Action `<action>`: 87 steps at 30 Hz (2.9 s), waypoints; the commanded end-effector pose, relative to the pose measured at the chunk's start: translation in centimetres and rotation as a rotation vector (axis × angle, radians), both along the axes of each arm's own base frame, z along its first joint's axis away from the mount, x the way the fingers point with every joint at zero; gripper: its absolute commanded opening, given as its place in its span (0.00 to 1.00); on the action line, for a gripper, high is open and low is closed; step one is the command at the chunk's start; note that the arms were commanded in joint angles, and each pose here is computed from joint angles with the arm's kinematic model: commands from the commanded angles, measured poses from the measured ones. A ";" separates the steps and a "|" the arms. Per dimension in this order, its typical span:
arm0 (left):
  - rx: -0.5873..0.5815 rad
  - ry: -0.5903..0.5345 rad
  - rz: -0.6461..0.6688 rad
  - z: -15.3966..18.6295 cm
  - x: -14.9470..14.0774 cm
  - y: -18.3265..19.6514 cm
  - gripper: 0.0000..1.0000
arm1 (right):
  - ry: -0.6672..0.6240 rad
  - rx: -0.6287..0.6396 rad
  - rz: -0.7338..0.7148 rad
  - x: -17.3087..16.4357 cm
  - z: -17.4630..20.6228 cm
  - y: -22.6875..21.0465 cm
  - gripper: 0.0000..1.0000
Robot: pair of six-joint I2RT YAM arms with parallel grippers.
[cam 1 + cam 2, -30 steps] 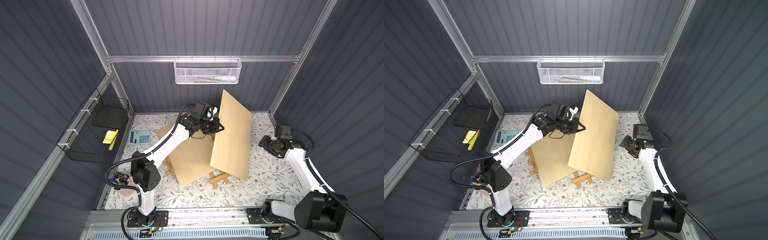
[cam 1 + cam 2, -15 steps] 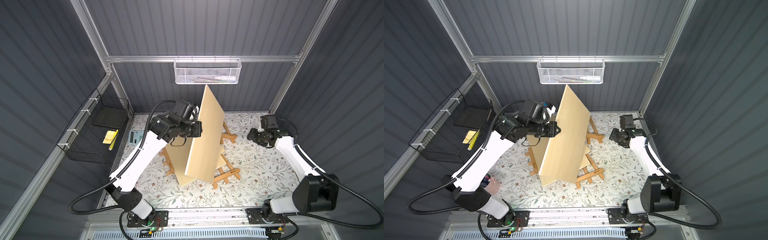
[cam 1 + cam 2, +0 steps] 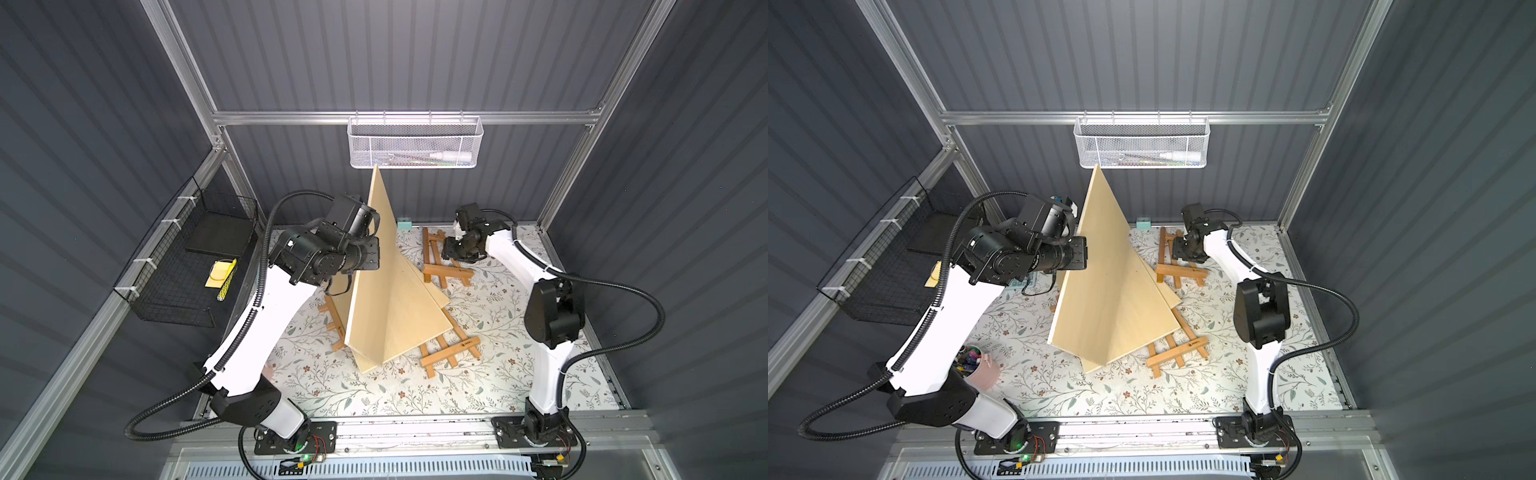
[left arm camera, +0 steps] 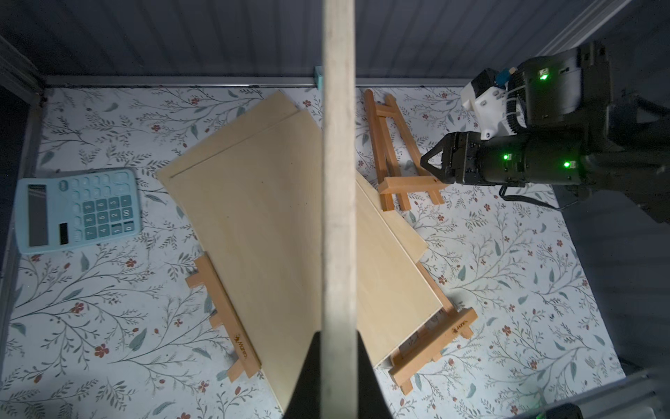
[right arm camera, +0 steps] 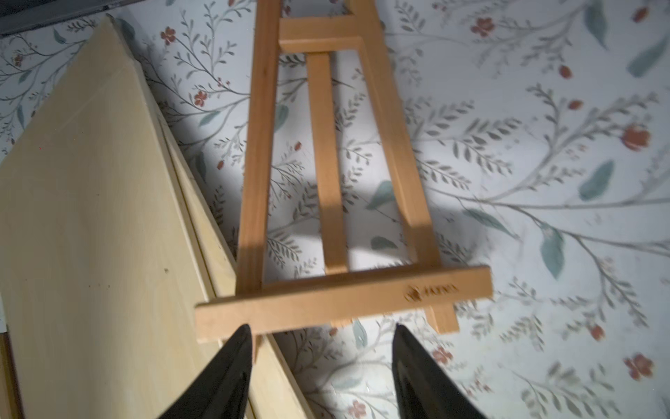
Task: Assemble the easel
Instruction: Pick up the easel at the center of the board, then unfold the easel.
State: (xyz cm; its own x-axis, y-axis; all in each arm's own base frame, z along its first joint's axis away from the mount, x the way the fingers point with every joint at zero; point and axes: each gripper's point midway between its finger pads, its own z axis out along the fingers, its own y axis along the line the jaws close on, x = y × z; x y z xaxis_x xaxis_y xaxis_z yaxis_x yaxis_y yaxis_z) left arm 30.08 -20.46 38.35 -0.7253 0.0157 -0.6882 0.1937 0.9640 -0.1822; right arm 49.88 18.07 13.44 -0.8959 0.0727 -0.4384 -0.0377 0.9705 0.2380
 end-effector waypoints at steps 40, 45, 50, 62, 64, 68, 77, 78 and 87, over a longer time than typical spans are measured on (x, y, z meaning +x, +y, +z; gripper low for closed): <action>-0.214 -0.039 -0.040 -0.4 6.1 -4.9 0.00 | -0.070 -0.130 0.229 -6.2 8.2 0.0 0.00; -0.214 -0.045 -0.045 -0.2 6.1 -5.0 0.00 | 0.132 -0.255 0.224 -11.4 5.7 -3.0 0.00; -0.193 -0.042 -0.059 -0.5 6.2 -5.0 0.00 | 0.221 -0.232 0.227 -15.0 4.3 -3.7 0.00; -0.172 -0.035 -0.116 -1.5 6.8 -6.2 0.00 | -0.208 -0.062 0.120 -13.9 14.9 -4.8 0.00; -0.169 -0.030 -0.132 -1.7 6.7 -6.4 0.00 | -0.399 0.031 0.123 -12.8 19.7 -3.7 0.00; -0.186 -0.020 -0.165 -1.7 6.2 -6.8 0.00 | -0.741 0.291 0.148 -11.4 30.7 -0.8 0.00; -0.227 0.002 -0.219 -2.4 5.4 -7.8 0.00 | -1.104 0.752 0.382 -9.4 42.3 8.1 0.00; -0.224 -0.001 -0.221 -2.4 5.4 -7.7 0.00 | -1.120 0.759 0.421 -9.2 42.6 9.2 0.00; -0.207 -0.012 -0.226 -2.4 5.7 -7.8 0.00 | -1.151 0.800 0.634 -6.7 42.1 17.8 0.00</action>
State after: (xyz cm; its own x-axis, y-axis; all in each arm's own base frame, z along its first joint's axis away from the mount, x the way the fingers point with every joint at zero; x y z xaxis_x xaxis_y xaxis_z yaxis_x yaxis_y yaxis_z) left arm 34.72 -27.04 31.68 -0.8113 0.0667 -0.5808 0.3186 0.8834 -0.3437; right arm 45.84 35.58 49.78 -0.2477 0.3120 -0.9172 -0.8235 0.4309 0.3689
